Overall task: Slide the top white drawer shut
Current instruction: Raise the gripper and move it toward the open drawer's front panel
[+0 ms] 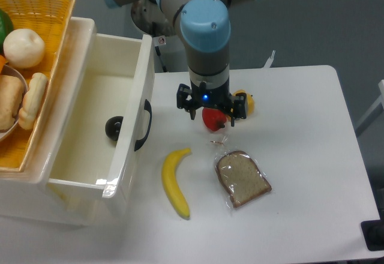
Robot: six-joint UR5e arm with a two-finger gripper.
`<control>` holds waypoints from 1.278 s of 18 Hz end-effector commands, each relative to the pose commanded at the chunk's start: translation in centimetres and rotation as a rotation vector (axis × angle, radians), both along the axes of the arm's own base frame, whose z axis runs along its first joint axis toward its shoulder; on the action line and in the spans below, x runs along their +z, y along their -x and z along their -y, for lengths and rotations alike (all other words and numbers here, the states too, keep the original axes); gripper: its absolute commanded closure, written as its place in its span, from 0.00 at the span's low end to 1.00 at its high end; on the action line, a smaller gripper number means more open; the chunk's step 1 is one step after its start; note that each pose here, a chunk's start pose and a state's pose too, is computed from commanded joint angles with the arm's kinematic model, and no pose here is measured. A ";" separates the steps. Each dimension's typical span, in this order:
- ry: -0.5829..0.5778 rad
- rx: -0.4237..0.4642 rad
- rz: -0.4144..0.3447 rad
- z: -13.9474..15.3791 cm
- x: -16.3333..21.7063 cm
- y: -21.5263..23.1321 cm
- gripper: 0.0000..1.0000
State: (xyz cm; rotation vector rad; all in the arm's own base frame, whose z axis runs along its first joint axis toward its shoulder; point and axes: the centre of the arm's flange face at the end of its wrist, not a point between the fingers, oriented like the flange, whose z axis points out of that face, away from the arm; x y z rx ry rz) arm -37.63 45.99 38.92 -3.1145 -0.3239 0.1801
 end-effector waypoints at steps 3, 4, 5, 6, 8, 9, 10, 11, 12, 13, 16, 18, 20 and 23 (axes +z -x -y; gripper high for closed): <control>-0.008 0.004 -0.005 -0.2 -0.1 0.3 0.00; -0.010 0.004 -0.010 -0.2 0.0 0.4 0.00; -0.008 0.004 -0.004 -0.3 -0.4 0.5 0.00; -0.002 0.004 0.001 -0.3 -0.8 0.5 0.00; 0.012 0.015 0.014 -0.4 -1.9 0.6 0.00; 0.019 0.031 0.023 -0.5 -2.6 0.7 0.00; 0.019 0.043 0.024 -0.5 -2.7 0.7 0.00; 0.024 0.054 0.030 -0.6 -3.2 0.8 0.00; 0.031 0.060 0.040 -0.7 -3.8 0.9 0.00; 0.044 0.058 0.053 -0.8 -4.9 0.8 0.00; 0.066 0.051 0.083 -0.6 -6.7 0.3 0.00; 0.075 0.050 0.101 -0.9 -7.9 0.2 0.00; 0.072 0.072 0.123 -1.5 -9.0 0.3 0.00; 0.064 0.126 0.148 -2.2 -10.1 0.1 0.00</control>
